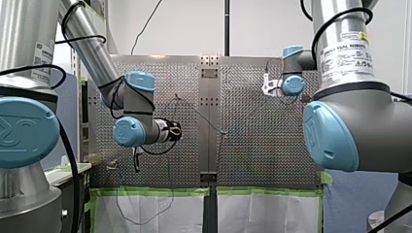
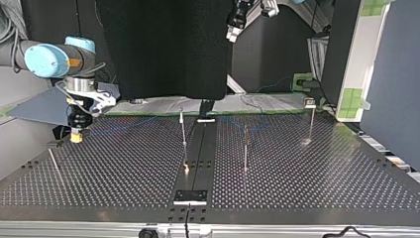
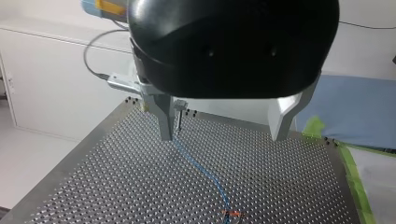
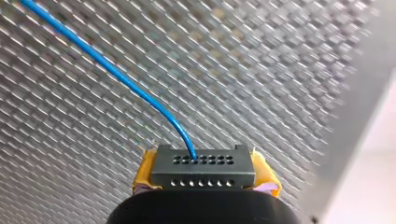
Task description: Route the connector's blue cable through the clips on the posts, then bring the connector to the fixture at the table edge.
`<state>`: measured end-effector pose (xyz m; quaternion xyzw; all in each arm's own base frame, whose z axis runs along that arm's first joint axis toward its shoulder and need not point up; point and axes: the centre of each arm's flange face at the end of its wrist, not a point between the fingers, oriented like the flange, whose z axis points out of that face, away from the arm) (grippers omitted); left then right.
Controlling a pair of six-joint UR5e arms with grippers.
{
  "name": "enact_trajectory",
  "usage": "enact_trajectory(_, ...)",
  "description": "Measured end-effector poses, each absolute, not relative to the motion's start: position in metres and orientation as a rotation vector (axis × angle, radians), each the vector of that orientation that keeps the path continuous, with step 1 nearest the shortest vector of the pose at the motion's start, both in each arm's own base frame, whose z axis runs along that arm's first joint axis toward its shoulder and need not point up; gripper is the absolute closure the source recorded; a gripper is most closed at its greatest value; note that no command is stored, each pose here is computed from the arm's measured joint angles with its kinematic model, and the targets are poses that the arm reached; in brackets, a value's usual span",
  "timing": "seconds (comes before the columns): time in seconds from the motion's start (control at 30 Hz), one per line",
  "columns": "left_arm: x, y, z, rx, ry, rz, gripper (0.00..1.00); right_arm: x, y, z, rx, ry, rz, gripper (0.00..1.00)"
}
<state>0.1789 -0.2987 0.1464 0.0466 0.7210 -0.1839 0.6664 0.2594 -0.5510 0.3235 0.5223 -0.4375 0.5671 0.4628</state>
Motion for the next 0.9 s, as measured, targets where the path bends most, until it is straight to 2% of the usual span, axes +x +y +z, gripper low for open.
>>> enact_trajectory(0.2,0.179,-0.299,0.147,0.106,1.626,-0.414,0.00,0.232,-0.550,0.357,1.225,-1.087,1.327,1.00)
enact_trajectory(0.37,0.179,-0.299,0.149,0.104,1.622,-0.417,0.00,0.209,-0.549,0.376,1.217,-1.085,1.304,1.00)
enact_trajectory(0.7,0.180,-0.299,0.149,0.101,1.620,-0.417,0.00,0.171,-0.575,0.344,1.266,-1.121,1.277,1.00)
enact_trajectory(0.9,0.181,-0.299,0.150,0.099,1.619,-0.415,0.00,0.167,-0.586,0.322,1.291,-1.141,1.305,1.00)
